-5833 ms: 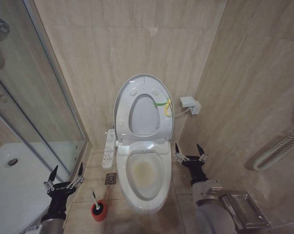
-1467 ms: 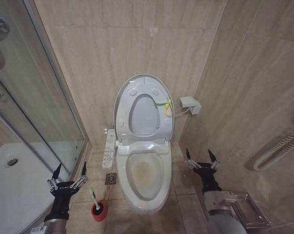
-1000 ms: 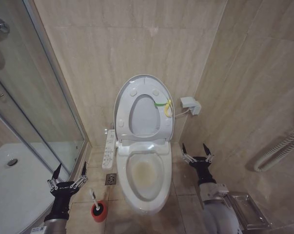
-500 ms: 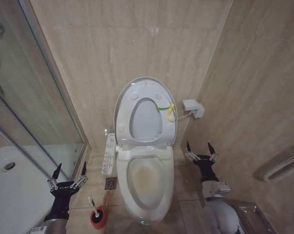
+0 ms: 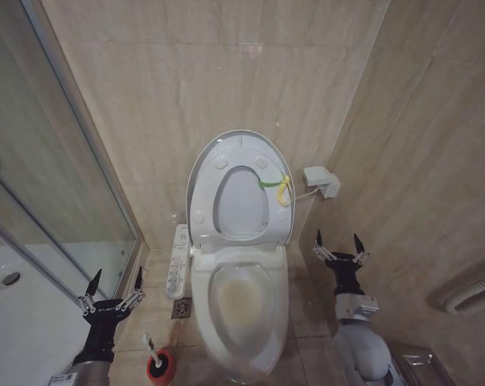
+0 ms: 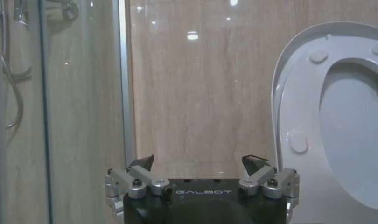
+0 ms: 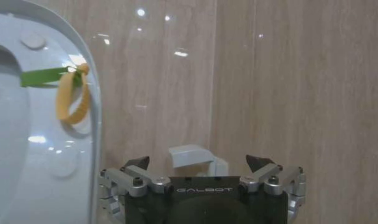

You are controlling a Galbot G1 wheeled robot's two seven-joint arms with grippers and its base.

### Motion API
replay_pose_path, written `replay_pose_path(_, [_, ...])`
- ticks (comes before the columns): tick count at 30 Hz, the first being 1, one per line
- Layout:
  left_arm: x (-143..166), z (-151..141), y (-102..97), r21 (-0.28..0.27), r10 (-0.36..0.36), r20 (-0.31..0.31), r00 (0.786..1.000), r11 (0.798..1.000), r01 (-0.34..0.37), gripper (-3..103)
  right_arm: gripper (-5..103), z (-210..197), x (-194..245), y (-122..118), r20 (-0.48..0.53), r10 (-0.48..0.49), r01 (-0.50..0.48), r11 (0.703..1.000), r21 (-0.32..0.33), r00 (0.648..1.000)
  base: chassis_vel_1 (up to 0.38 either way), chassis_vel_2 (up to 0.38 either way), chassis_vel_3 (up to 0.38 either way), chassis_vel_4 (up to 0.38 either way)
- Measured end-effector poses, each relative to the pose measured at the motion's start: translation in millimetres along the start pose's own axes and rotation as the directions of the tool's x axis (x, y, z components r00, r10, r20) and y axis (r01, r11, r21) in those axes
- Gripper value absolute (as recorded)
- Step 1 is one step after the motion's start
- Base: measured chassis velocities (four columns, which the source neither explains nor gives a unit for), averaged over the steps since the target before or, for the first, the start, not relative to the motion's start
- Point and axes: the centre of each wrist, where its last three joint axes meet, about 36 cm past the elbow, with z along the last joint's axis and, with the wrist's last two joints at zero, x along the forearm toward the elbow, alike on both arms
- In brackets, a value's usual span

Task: Open the toilet lid, clean the toilet bowl with a toilet brush, close the toilet lid, and flush.

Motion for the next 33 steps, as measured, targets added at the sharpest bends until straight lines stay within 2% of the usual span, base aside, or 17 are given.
replay_pose_path(10, [0.1,0.0,0.0,0.0,0.0,0.0,1.0,1.0,0.0,96,100,-0.2,-45.4,10.0,0.016,0.002,-0.003,1.0,0.018,1.0,0.0,0.0,0.0,0.0])
replay_pose_path(18, [0.1,0.0,0.0,0.0,0.0,0.0,1.0,1.0,0.0,96,100,11.1,-114.5,26.7,-0.002,0.009,-0.009,0.998,-0.057,1.0,0.0,0.0,0.0,0.0])
replay_pose_path(21, [0.1,0.0,0.0,0.0,0.0,0.0,1.0,1.0,0.0,96,100,15.2,-142.4,30.4,0.002,0.018,-0.018,0.998,-0.064,1.0,0.0,0.0,0.0,0.0])
replay_pose_path(24, [0.1,0.0,0.0,0.0,0.0,0.0,1.0,1.0,0.0,96,100,11.6,-176.3,29.0,0.027,0.033,-0.031,0.998,-0.061,0.999,0.0,0.0,0.0,0.0])
replay_pose_path(33, [0.1,0.0,0.0,0.0,0.0,0.0,1.0,1.0,0.0,96,100,-6.9,-236.8,23.8,0.072,0.048,-0.045,0.998,-0.051,0.996,0.0,0.0,0.0,0.0])
